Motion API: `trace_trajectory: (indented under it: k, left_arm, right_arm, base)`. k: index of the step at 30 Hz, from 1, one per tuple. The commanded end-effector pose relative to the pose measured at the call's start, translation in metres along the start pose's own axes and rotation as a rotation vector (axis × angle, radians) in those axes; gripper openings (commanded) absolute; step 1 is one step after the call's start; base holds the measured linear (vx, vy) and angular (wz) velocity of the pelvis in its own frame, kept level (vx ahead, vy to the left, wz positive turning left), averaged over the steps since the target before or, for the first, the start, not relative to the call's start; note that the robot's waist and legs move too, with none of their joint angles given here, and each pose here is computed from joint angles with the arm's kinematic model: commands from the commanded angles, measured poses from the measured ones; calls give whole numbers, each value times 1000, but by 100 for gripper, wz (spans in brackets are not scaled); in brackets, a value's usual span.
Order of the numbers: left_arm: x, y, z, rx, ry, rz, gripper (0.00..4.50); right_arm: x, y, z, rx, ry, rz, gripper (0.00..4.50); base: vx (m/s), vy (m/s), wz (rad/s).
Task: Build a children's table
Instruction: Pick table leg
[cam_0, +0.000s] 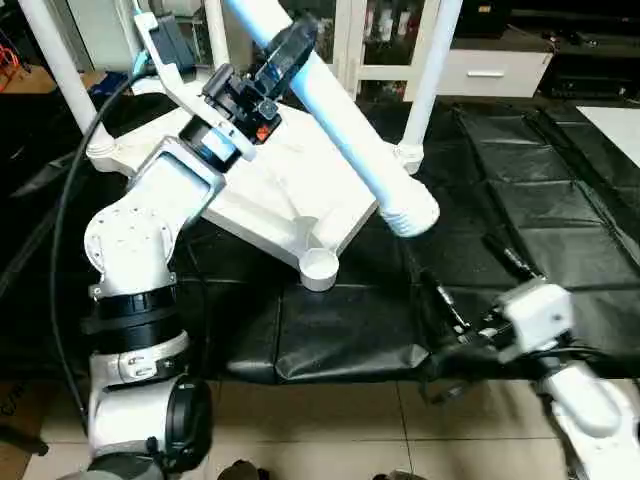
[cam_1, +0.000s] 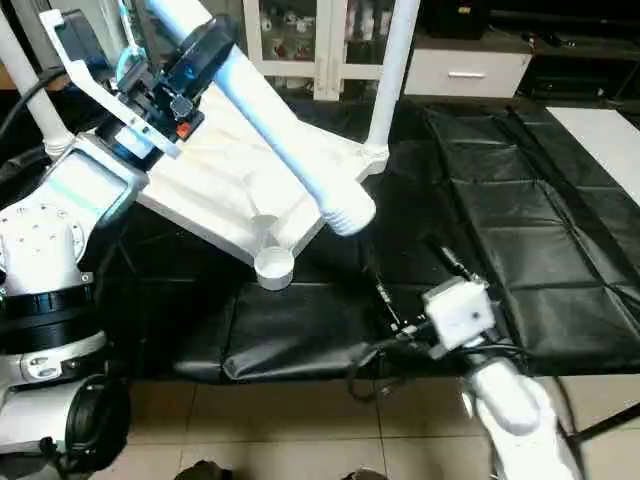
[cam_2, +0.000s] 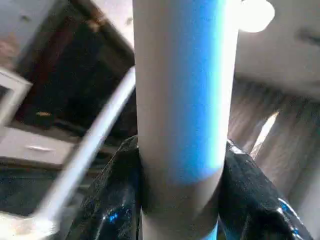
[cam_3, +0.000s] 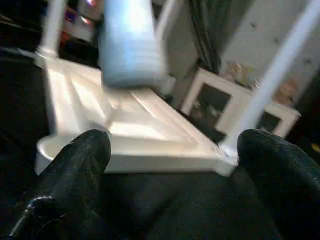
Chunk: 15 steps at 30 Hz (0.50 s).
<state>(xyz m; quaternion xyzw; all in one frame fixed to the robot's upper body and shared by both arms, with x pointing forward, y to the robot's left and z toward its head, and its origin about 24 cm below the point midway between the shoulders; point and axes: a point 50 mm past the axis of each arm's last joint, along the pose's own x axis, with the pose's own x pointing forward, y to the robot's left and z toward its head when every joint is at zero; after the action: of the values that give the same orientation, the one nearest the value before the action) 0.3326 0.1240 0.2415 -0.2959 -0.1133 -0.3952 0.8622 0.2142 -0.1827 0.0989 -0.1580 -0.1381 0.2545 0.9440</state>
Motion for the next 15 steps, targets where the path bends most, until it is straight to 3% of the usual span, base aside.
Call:
trace_trajectory:
  k: [1, 4, 9, 15]
  left_arm:
    - [5, 1, -8, 117, 57, 38, 177]
    - [10, -5, -11, 194, 83, 31, 175]
    - [18, -18, -19, 305, 126, 9, 175]
    - [21, -27, -22, 388, 146, -10, 175]
  right_arm:
    - [11, 0, 12, 24, -24, 41, 450]
    - [32, 4, 16, 74, 5, 104, 450]
    - [63, -1, 8, 126, 154, 74, 450]
    - [84, -1, 11, 194, 193, 123, 450]
  base:
    - [0, 0, 0]
    - [0, 0, 0]
    - [0, 0, 0]
    - [0, 0, 0]
